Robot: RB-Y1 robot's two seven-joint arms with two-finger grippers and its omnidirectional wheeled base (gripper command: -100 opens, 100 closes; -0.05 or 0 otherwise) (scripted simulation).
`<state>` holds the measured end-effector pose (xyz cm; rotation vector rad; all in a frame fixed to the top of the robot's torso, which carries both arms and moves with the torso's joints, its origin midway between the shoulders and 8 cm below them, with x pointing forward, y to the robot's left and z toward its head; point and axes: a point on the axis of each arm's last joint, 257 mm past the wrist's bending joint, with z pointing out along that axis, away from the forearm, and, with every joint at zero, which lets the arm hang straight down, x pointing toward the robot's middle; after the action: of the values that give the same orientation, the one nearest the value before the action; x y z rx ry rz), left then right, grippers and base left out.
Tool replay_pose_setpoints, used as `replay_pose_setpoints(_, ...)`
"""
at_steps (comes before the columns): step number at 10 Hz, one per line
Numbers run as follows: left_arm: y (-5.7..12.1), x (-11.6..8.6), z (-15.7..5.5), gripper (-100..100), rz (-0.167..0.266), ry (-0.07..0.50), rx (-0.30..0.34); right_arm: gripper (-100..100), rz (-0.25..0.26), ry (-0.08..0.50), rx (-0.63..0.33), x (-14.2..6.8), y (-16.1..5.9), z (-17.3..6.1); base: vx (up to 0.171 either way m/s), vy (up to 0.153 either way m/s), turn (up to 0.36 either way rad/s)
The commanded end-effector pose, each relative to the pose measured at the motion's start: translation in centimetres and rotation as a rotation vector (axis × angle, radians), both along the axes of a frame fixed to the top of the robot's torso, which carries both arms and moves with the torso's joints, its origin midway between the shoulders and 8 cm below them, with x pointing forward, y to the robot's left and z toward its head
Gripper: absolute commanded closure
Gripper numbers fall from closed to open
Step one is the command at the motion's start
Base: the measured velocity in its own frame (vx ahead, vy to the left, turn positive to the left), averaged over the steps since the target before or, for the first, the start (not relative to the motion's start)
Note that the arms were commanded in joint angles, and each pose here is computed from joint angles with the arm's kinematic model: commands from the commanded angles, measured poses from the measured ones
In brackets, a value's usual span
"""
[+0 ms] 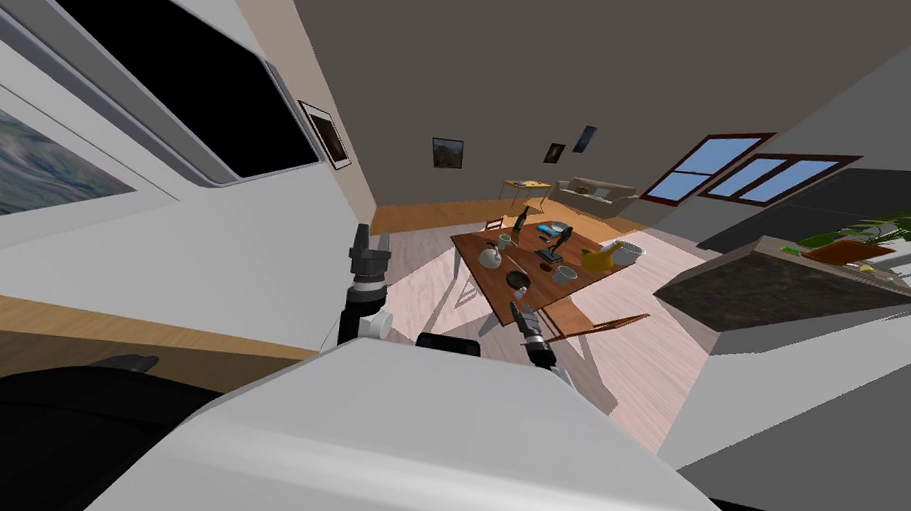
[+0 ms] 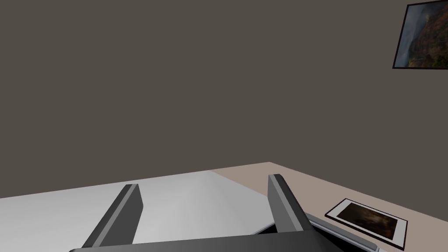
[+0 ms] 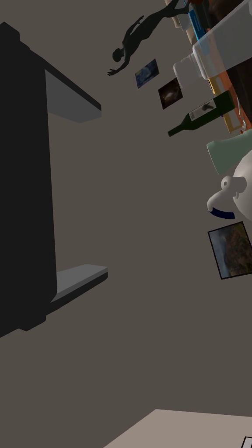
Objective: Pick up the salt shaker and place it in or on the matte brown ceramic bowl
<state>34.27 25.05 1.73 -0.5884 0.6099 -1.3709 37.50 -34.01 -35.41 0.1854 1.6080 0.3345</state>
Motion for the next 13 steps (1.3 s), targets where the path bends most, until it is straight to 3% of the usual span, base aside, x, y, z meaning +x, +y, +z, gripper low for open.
replay_pose_setpoints(1,0.0,0.0,0.0,0,0.000,0.000,0.000,-100,-0.006,0.017,-0.005,-0.3,-0.4,-0.9,0.007,0.005,-0.005)
replay_pose_setpoints(6,0.0,0.0,0.0,0,0.000,0.000,0.000,-100,-0.038,0.103,-0.139,-1.1,-3.6,-4.8,0.023,0.014,0.025)
replay_pose_setpoints(8,0.0,0.0,0.0,0,0.000,0.000,0.000,-100,-0.043,0.126,-0.132,-1.7,-3.7,-5.8,0.016,0.014,0.006)
replay_pose_setpoints(13,0.0,0.0,0.0,0,0.000,0.000,0.000,-100,-0.075,0.204,-0.233,-2.6,-6.8,-8.9,0.028,0.013,0.018)
